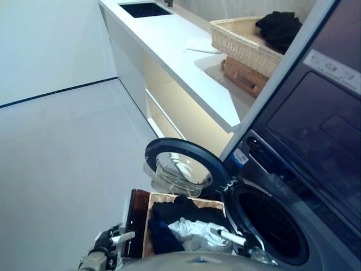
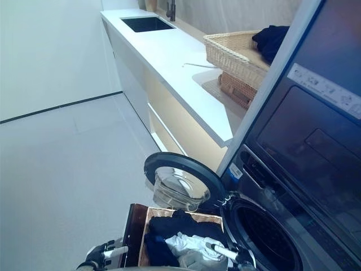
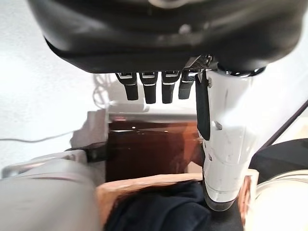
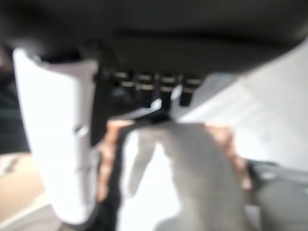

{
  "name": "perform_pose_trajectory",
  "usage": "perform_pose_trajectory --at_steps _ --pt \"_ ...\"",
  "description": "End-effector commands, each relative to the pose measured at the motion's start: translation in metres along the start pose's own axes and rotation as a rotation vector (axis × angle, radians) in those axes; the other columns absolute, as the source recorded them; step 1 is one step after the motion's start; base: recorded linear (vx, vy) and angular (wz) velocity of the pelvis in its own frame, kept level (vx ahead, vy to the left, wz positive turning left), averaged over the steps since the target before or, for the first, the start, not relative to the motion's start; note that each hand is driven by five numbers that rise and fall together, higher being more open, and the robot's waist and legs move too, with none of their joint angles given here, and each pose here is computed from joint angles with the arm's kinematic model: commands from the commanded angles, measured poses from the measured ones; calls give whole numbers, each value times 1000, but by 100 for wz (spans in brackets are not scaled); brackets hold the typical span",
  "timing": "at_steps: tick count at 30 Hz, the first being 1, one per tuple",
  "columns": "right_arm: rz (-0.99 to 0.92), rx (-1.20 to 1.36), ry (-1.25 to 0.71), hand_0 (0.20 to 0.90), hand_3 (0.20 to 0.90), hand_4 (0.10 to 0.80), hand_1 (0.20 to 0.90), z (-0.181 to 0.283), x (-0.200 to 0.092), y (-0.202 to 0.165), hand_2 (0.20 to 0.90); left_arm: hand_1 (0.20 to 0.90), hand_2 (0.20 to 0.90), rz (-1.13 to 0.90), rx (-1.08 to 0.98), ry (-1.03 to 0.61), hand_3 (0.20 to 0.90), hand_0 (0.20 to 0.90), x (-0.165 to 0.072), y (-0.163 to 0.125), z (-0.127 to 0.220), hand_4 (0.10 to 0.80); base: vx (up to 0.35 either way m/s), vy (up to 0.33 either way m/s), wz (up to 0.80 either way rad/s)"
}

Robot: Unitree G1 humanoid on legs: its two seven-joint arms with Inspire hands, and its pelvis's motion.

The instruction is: Pick up the clothes and place them into the washing machine

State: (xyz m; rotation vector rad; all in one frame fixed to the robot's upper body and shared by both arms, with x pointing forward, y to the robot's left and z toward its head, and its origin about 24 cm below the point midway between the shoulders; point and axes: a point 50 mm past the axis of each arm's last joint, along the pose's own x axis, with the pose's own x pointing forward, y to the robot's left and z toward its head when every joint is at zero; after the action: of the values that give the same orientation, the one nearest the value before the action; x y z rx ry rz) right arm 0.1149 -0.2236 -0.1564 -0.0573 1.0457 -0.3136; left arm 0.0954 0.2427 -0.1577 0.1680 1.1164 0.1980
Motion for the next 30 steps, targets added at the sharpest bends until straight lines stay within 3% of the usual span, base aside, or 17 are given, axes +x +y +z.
perform_pose_trajectory --at_steps 1,3,12,16,17,20,24,30 --pt "-73 -10 -193 900 900 800 900 52 7 -16 900 900 900 32 -35 -82 900 900 2 2 17 800 8 144 -14" --pt "-41 -70 -316 900 900 800 900 87 7 -2 900 900 900 35 -41 -93 900 900 2 -1 17 800 2 141 -12" --pt "-26 -362 -260 900 900 800 900 89 10 15 900 900 900 33 18 -57 900 900 3 0 16 800 15 48 -2" --pt "19 -519 -415 900 900 800 900 111 4 31 900 900 900 59 21 -98 900 900 3 7 24 800 -6 24 -10" --pt "35 -684 -486 900 900 800 900 118 1 31 900 900 900 68 16 -128 900 900 3 10 29 800 -42 11 -9" --pt "34 -821 -505 900 900 800 900 118 1 25 900 900 900 62 23 -132 900 900 3 11 29 800 -24 -6 -6" --pt "-27 -1217 -596 900 900 800 900 139 -1 2 900 900 900 43 47 -188 900 900 5 10 45 800 -75 -46 -1" --pt "-93 -1388 -610 900 900 800 900 152 -2 -18 900 900 900 18 62 -238 900 900 6 3 61 800 -97 -45 7"
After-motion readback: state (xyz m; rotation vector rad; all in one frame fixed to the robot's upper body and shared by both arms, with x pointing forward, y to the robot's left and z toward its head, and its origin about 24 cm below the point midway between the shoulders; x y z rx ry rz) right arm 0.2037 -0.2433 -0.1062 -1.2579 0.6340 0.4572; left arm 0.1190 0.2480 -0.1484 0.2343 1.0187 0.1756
